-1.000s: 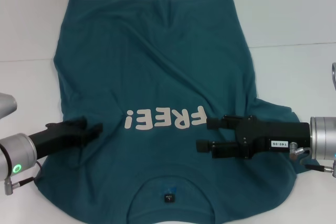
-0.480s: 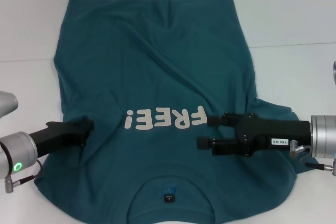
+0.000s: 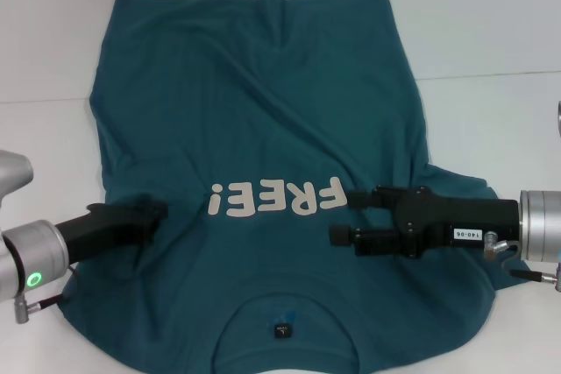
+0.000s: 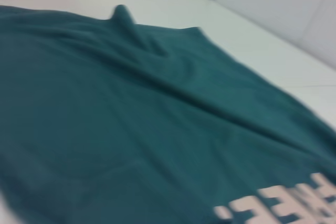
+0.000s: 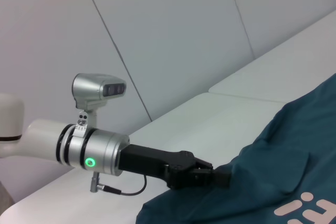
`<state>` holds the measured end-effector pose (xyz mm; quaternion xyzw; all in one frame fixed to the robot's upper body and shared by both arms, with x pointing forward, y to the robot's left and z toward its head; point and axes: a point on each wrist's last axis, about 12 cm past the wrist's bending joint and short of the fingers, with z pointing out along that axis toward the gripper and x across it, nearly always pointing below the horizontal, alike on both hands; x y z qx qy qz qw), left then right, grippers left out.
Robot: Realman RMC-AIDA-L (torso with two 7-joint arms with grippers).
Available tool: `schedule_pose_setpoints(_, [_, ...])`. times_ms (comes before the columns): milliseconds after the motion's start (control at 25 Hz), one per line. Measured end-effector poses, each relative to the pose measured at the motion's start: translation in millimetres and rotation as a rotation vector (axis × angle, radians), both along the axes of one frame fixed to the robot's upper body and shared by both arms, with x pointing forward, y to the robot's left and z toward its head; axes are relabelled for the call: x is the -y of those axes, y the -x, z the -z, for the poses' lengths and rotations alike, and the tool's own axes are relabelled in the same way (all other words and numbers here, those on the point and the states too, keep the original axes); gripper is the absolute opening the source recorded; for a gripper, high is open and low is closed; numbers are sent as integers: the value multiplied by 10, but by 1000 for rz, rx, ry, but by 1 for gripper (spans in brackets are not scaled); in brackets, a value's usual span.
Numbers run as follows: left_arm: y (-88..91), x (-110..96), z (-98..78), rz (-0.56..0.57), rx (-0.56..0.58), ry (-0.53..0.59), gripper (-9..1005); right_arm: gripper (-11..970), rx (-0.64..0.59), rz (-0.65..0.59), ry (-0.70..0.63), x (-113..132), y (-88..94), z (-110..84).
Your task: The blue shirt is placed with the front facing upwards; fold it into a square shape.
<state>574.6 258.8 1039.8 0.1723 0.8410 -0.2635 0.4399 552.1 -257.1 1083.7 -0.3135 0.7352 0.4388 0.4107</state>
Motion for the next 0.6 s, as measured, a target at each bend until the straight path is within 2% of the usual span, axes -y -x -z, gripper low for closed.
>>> schedule_pose_setpoints(440, [141,183,-71,135,-20,156,1,914,5,7,2,10,-6,0])
schedule_pose_setpoints(560, [210,227,-111,198,-22,208,141,913,14,9,5,25,-7,-3])
schedule_pose_setpoints(600, [232,235,-128,216,-21,227,158,913,17,10,7,32,-6,-2])
